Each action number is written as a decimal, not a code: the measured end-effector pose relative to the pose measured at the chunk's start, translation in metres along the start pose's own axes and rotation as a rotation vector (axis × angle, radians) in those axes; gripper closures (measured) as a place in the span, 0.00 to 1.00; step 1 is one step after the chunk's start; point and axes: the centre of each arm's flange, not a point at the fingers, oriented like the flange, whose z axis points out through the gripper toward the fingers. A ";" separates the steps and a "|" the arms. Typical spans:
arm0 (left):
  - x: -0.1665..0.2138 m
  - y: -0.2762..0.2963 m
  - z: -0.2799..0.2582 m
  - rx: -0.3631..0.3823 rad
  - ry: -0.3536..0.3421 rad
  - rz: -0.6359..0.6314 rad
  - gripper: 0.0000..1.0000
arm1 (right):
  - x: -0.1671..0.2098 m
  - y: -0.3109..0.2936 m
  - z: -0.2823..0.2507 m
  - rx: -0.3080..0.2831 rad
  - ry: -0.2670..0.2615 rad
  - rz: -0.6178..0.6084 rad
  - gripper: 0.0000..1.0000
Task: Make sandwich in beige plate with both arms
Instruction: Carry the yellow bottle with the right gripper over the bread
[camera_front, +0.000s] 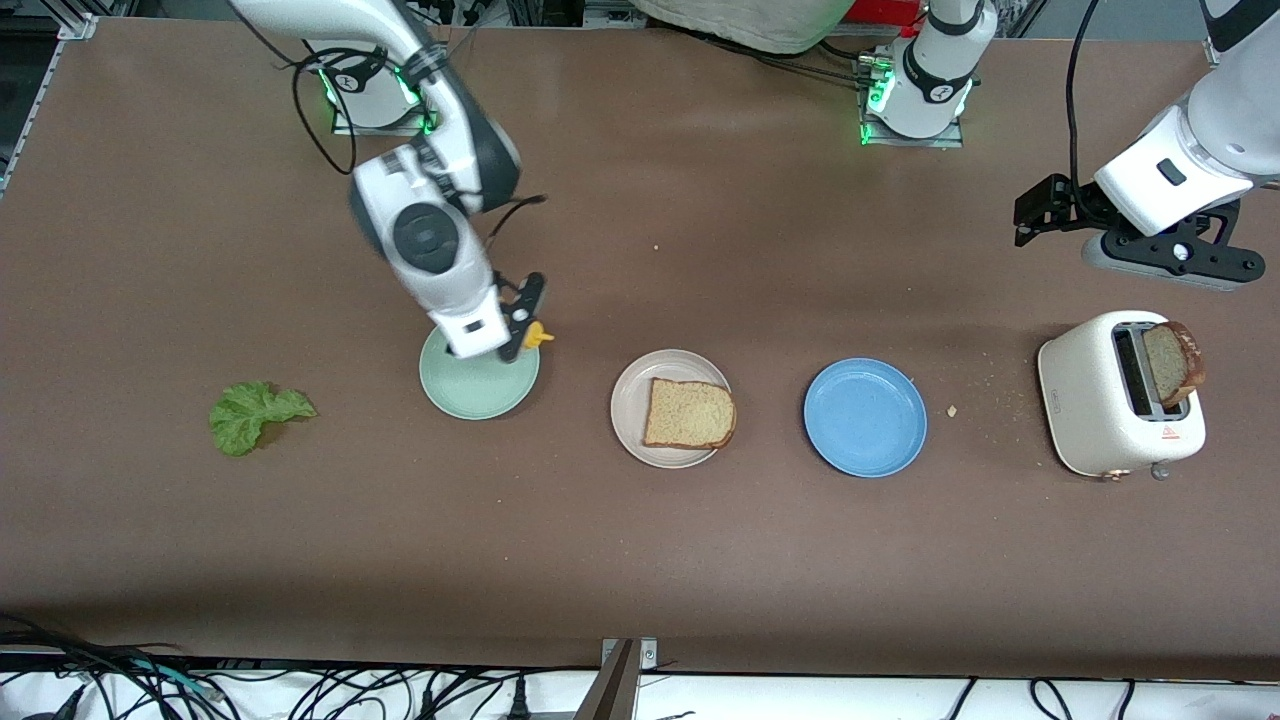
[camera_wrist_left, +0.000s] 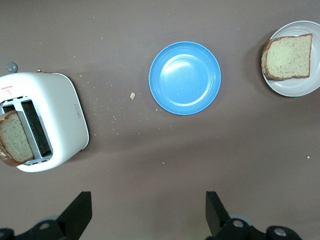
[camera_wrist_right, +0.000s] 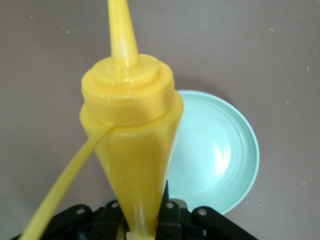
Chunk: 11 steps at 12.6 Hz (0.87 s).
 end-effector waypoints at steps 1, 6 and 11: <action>0.000 0.000 0.000 0.000 0.000 -0.001 0.00 | 0.019 -0.024 0.005 -0.059 -0.054 -0.009 0.78; 0.000 -0.004 0.000 -0.001 0.000 -0.007 0.00 | 0.113 -0.100 0.043 -0.297 -0.353 -0.065 0.78; 0.000 -0.004 0.000 -0.001 0.000 -0.007 0.00 | 0.126 -0.047 0.035 -0.405 -0.400 -0.027 0.78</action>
